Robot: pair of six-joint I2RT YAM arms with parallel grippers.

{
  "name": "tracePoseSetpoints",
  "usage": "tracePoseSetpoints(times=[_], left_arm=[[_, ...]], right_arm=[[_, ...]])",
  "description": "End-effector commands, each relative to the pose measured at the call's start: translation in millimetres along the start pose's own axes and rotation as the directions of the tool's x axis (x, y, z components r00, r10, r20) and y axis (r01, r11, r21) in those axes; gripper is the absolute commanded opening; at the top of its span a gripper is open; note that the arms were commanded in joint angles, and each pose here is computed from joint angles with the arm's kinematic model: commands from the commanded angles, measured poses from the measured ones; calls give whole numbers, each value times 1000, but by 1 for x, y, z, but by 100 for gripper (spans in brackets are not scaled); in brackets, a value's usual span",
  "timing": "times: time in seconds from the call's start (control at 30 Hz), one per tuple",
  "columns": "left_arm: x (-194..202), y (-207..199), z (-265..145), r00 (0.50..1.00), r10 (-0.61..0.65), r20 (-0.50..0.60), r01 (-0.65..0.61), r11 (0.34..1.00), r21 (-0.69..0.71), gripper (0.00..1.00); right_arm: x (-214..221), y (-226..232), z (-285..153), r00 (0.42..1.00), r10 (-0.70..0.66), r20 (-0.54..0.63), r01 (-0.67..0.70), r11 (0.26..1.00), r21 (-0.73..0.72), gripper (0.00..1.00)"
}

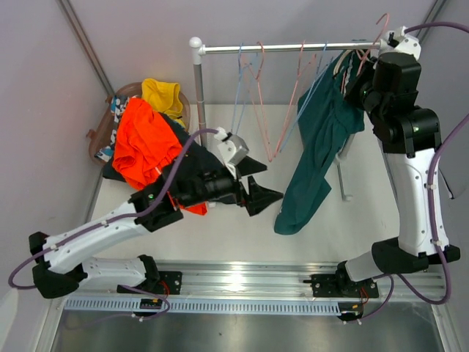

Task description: Remove the shorts from the hanger

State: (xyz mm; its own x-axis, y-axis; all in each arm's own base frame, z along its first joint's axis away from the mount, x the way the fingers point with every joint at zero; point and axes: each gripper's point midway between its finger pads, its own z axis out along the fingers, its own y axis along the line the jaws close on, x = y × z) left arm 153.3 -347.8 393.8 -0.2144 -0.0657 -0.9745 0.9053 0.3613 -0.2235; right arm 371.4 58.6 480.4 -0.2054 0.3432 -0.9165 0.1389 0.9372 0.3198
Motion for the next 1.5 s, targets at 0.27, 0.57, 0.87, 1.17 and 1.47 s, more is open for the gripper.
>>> tracePoseSetpoints(times=[0.27,0.57,0.87,1.17,1.47], left_arm=[[-28,-79,75,974,68,215,-122,960,250,99],[13,-99,115,986,12,165,-70,934,351,97],[35,-88,144,992,4,122,-40,955,293,0],[125,-150,37,997,75,-36,-54,918,394,0],[163,-114,2,996,12,-87,6,978,208,0]], right_arm=[[13,23,-79,988,154,25,-150,983,-104,0],[25,25,-91,985,170,-8,-170,980,-109,0],[17,19,-108,983,182,0,-180,975,-128,0],[0,16,-89,992,123,32,-120,988,-93,0],[-2,16,-95,988,155,9,-153,981,-120,0]])
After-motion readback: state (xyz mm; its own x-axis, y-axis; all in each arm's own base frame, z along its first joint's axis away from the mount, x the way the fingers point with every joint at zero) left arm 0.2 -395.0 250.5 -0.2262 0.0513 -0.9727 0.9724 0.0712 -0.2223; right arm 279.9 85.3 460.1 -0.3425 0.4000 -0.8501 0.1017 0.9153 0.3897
